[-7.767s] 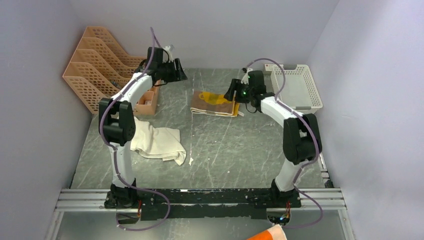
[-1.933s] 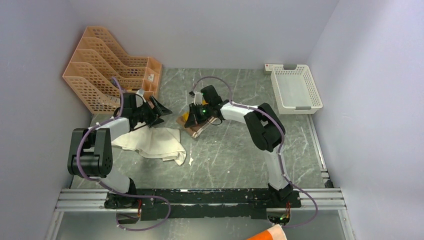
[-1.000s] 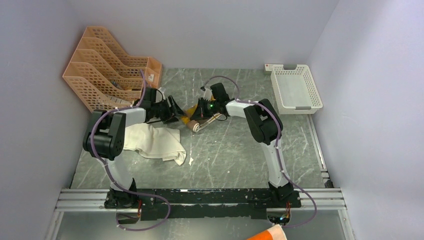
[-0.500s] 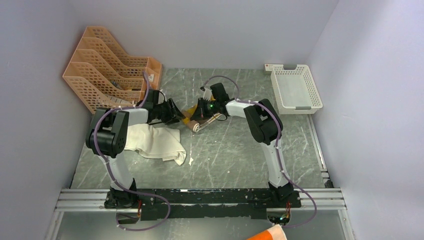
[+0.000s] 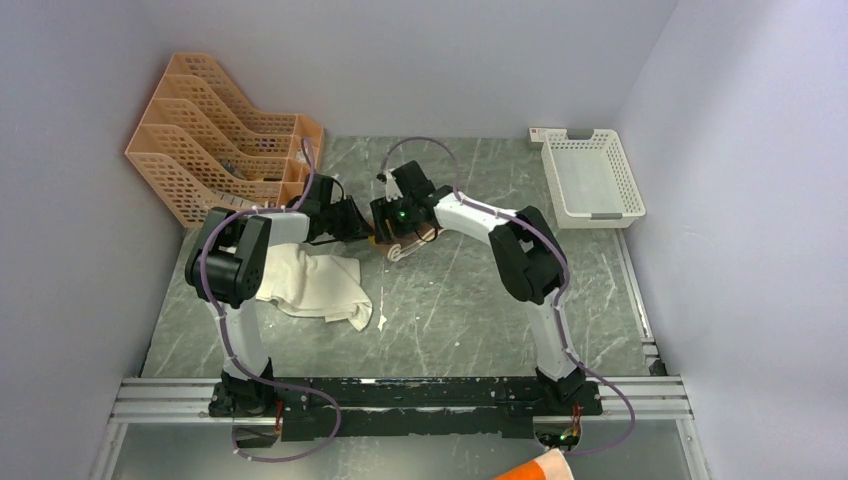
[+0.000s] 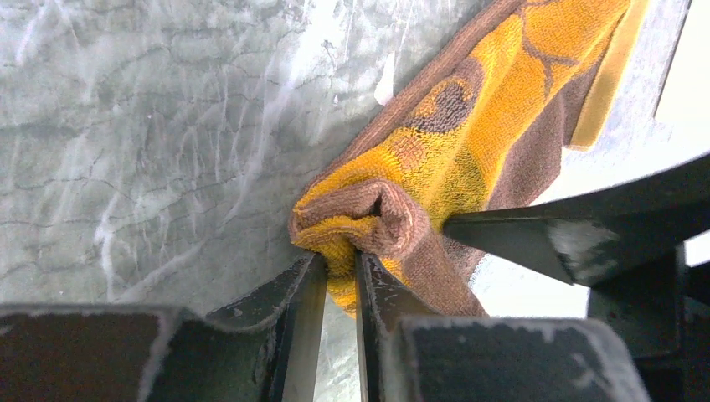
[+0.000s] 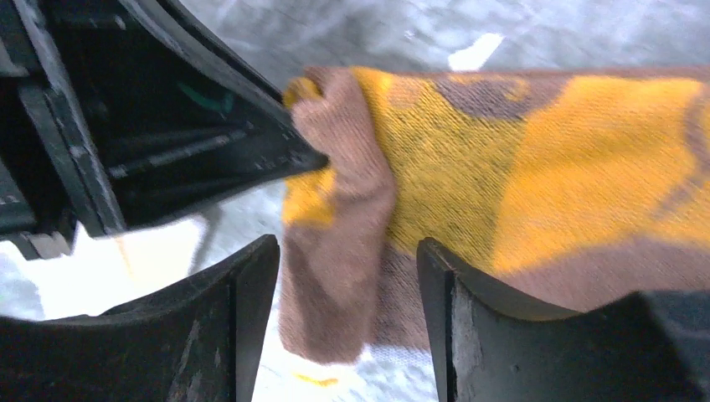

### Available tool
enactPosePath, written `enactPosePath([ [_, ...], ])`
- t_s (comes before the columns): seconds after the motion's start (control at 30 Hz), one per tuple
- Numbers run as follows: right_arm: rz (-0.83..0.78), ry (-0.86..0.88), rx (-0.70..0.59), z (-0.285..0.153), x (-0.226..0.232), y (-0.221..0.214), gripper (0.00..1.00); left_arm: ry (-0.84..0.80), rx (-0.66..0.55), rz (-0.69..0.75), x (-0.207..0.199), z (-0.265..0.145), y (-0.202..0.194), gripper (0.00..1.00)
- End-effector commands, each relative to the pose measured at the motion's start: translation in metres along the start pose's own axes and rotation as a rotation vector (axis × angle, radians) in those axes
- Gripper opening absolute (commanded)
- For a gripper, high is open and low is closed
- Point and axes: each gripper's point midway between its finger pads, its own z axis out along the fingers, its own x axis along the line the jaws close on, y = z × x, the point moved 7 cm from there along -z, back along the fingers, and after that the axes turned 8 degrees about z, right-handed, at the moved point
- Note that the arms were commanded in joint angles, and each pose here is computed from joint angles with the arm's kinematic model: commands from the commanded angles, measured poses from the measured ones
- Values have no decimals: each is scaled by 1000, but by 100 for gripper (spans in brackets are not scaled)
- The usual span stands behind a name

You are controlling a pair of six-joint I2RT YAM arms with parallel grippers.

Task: Roll the towels
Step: Roll the towel at the center of the board.

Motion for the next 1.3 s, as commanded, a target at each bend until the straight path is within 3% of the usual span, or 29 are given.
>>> enactPosePath([
  [0.0,-147,-308,-50,-36,-15,-1,62,102,34,29,16,8,-12,29],
  [0.27,-374,-380,-187,-56,41,-14,65,109,48,31,18,11,-12,28],
  [0.73,-455,-483,-69,-4,37,-42,63,109,59,39,19,12,-12,27],
  [0.87,-468,-492,-49,2,32,-49,53,109,59,39,18,12,-12,27],
  [1.03,-454,-476,-50,3,31,-56,19,100,51,31,17,6,-2,29],
  [1.1,-436,-447,-62,0,32,-57,7,91,28,19,15,-1,11,36],
  [1.17,-389,-384,-72,-3,31,-56,0,88,0,4,16,-10,27,53],
  [1.27,-256,-234,-83,-10,25,-51,0,59,-62,-9,13,-30,52,68],
])
